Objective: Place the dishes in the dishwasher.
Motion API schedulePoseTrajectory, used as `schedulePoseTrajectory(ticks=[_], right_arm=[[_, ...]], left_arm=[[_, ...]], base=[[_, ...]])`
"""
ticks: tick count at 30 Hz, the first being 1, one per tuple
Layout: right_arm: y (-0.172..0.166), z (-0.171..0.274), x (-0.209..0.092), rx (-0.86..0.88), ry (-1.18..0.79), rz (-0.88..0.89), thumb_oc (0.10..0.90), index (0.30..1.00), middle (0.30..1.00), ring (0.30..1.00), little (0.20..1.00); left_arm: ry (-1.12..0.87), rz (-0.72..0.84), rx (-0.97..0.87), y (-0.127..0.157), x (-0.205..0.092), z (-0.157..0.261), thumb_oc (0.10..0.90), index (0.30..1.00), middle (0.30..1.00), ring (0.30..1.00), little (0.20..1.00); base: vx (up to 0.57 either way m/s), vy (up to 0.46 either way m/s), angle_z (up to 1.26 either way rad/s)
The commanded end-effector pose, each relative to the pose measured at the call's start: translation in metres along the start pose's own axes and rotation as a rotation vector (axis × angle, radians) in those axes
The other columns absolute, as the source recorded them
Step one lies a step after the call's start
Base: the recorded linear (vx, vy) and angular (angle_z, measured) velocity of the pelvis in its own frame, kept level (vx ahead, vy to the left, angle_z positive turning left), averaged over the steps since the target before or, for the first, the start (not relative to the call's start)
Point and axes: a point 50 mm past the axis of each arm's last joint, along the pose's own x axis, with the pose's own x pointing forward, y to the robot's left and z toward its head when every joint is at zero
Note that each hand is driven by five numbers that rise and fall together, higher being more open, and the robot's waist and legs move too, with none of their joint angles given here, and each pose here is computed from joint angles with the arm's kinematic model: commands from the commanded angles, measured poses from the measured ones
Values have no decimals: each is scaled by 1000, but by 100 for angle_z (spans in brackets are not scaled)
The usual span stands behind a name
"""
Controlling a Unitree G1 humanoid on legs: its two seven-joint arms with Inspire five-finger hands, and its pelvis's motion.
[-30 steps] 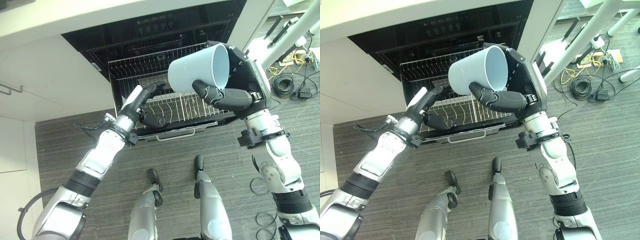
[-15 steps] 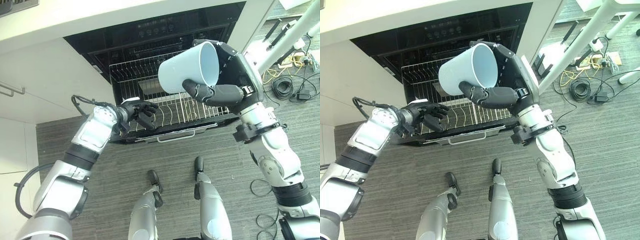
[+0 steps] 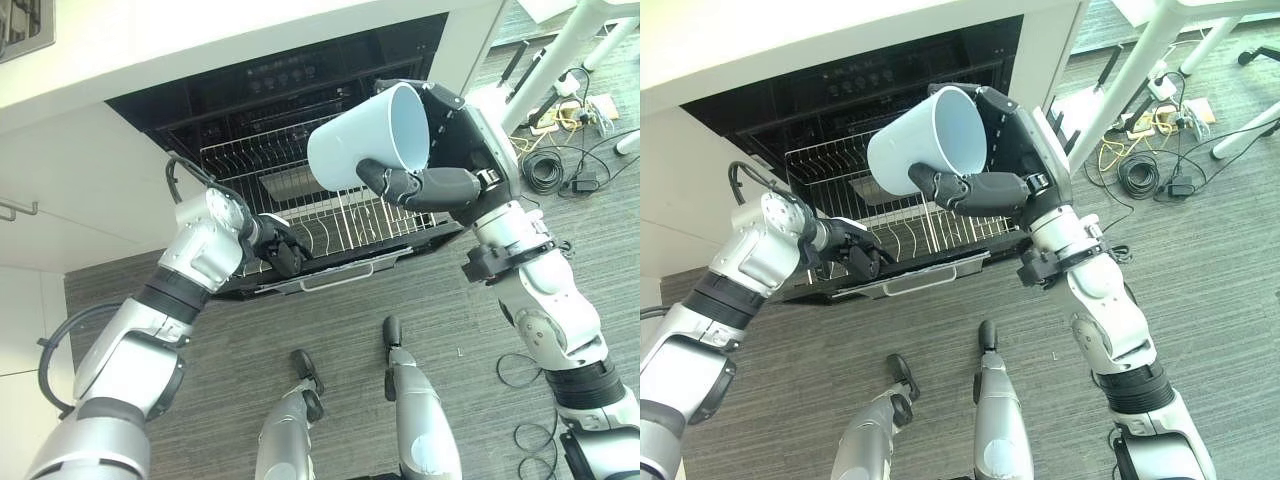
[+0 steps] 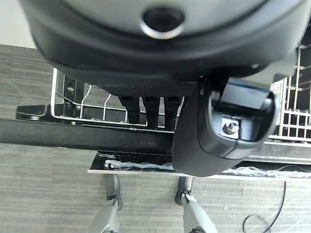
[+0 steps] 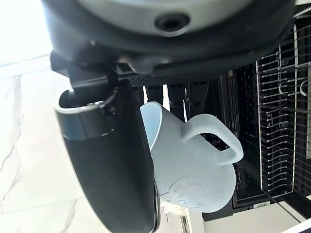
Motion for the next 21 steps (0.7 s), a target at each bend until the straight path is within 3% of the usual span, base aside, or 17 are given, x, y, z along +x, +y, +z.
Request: schedulePoseTrajectory(ticks=[1, 11, 17, 21], right_arm=[[9, 57, 8, -6, -306, 75, 400, 300, 300, 300, 300], [5, 53, 6, -2, -279, 78, 400, 300, 300, 300, 300], [1, 49, 1, -10, -268, 52, 400, 300, 300, 300, 300], [-11, 41, -10, -21, -260, -19, 400, 300, 300, 300, 300]], left_arm=[[200, -511, -37, -88, 55, -53, 800, 900, 900, 900, 900], [159, -547, -66, -100, 64, -61, 800, 900, 900, 900, 900], [-66, -218, -152, -82, 68, -55, 800, 900, 900, 900, 900], [-386, 194, -292, -45, 43, -33, 800, 900, 900, 900, 900]], base=[[25, 21, -3], [11, 9, 0], [3, 1, 1], [22, -35, 5]])
